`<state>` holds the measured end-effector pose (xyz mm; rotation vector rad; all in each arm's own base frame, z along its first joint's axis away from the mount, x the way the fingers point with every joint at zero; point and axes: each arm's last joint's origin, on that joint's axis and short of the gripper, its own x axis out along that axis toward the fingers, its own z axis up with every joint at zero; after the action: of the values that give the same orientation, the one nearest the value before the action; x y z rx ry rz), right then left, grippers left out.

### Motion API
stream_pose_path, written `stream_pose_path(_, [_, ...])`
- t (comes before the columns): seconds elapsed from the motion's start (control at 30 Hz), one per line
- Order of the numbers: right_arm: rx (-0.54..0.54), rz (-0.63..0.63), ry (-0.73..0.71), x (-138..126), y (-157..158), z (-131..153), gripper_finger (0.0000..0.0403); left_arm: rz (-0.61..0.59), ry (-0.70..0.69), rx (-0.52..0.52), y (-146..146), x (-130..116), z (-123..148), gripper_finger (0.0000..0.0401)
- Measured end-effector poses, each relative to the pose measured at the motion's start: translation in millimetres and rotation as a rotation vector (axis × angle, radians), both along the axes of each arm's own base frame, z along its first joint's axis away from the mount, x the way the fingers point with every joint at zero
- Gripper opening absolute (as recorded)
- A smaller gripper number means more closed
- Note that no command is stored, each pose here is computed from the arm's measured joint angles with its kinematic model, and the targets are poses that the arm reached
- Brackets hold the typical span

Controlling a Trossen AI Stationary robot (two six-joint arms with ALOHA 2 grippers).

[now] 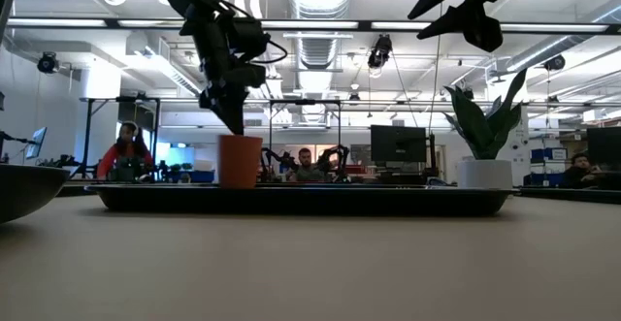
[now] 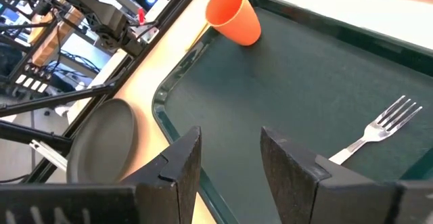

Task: Pick and place plate/cup/fork/spoon on tray
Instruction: Move the orange cup to the top left of the black serving tray, then put the brown spoon on the black tray

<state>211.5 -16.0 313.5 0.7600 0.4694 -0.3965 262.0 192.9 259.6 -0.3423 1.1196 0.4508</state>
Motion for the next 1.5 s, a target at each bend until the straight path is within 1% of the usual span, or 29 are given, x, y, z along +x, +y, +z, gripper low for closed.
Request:
stream_pose_path(0.17, [0.0,0.0,0.0,0,0,0,0.0139,0.0,0.013,-0.009,0,0,-4,0.0047])
stream_pose_path(0.33, [0.0,0.0,0.0,0,0,0,0.0139,0.003,0.008,0.006,1,1,-2,0.0052])
stream_pose_path(0.53, [0.0,0.0,0.0,0,0,0,0.0139,0.013,-0.011,0.046,3,3,10,0.0053])
stream_pose_path(0.67, [0.009,0.014,-0.001,0,0,0,0.0139,0.02,0.019,0.03,-5,-8,23,0.0053])
stream_pose_path(0.77, [0.012,0.017,-0.001,0,1,0,0.0139,0.101,0.119,0.056,-14,-25,33,0.0053])
stream_pose_path(0.83, [0.012,0.018,0.0,0,1,0,0.0139,0.155,0.162,0.079,-20,-37,41,0.0053])
stream_pose_path(0.93, [0.004,0.022,0.001,0,1,0,0.0139,0.247,0.148,0.067,-31,-52,49,0.0053])
stream_pose_path(1.07, [-0.022,0.039,0.006,0,1,0,0.0139,0.38,0.1,0.044,-43,-68,46,0.0053])
stream_pose_path(1.17, [-0.055,0.061,0.012,0,1,0,0.0139,0.49,0.1,0.016,-50,-79,35,0.0053])
stream_pose_path(1.27, [-0.086,0.087,0.018,0,1,0,0.0139,0.576,0.121,-0.026,-57,-87,17,0.0053])
stream_pose_path(1.33, [-0.1,0.109,0.021,0,1,0,0.0139,0.641,0.112,-0.052,-59,-90,4,0.0053])
stream_pose_path(1.5, [-0.1,0.197,0.018,0,3,0,0.0139,0.716,0.105,-0.135,-63,-92,-24,0.0053])
